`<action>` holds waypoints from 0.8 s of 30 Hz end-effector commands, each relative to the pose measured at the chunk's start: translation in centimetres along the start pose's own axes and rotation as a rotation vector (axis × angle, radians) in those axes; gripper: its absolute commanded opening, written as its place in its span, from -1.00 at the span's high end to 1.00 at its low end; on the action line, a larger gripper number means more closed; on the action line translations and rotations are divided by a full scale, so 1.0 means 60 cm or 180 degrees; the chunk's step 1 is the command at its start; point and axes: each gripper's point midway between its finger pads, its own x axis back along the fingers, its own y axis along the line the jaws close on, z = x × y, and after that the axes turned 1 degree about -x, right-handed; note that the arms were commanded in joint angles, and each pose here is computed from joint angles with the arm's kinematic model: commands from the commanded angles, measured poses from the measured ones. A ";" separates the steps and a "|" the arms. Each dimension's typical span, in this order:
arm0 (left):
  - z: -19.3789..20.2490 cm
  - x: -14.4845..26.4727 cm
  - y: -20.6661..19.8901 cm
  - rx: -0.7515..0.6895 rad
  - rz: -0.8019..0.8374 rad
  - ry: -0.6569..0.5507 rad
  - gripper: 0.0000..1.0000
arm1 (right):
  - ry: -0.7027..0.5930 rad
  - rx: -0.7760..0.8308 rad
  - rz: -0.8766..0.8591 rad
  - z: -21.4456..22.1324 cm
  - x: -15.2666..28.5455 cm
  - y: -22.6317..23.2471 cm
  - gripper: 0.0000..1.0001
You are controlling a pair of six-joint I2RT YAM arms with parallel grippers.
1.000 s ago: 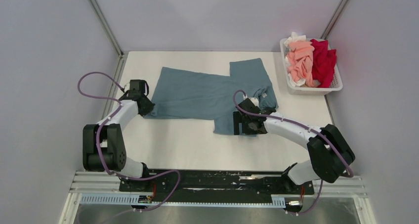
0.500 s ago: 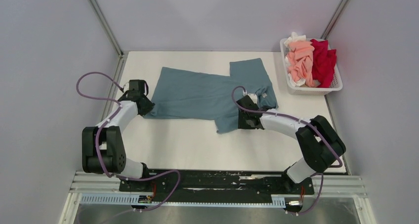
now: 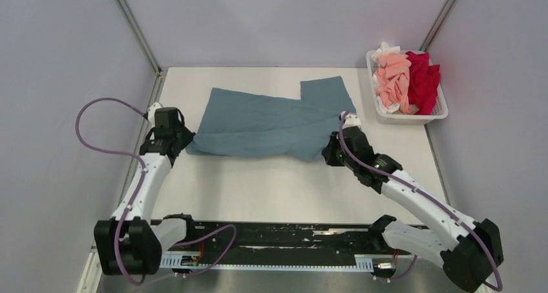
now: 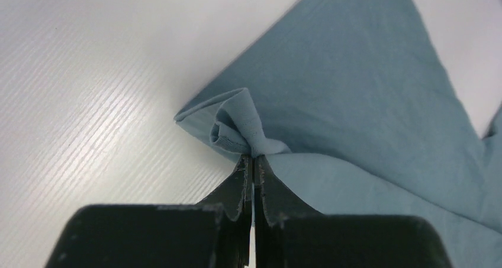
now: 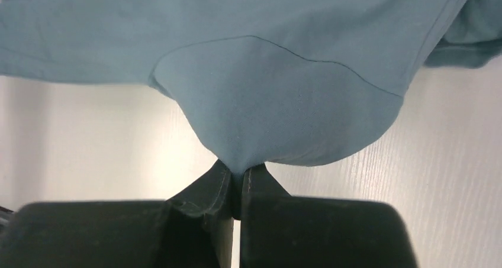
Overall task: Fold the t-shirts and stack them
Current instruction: Flatten out the tshirt
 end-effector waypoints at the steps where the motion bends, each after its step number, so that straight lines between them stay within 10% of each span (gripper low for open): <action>1: -0.040 0.066 -0.025 0.0167 0.0380 -0.0324 1.00 | -0.0379 0.0096 -0.0129 -0.046 0.057 0.003 1.00; 15: -0.262 0.407 -0.136 0.0315 0.1638 -0.1661 1.00 | -0.2544 0.0207 -0.0718 -0.394 0.403 0.095 1.00; 24: -0.344 0.700 -0.132 0.0230 0.2327 -0.2660 1.00 | -0.3356 0.0657 -0.1684 -0.463 0.651 0.166 1.00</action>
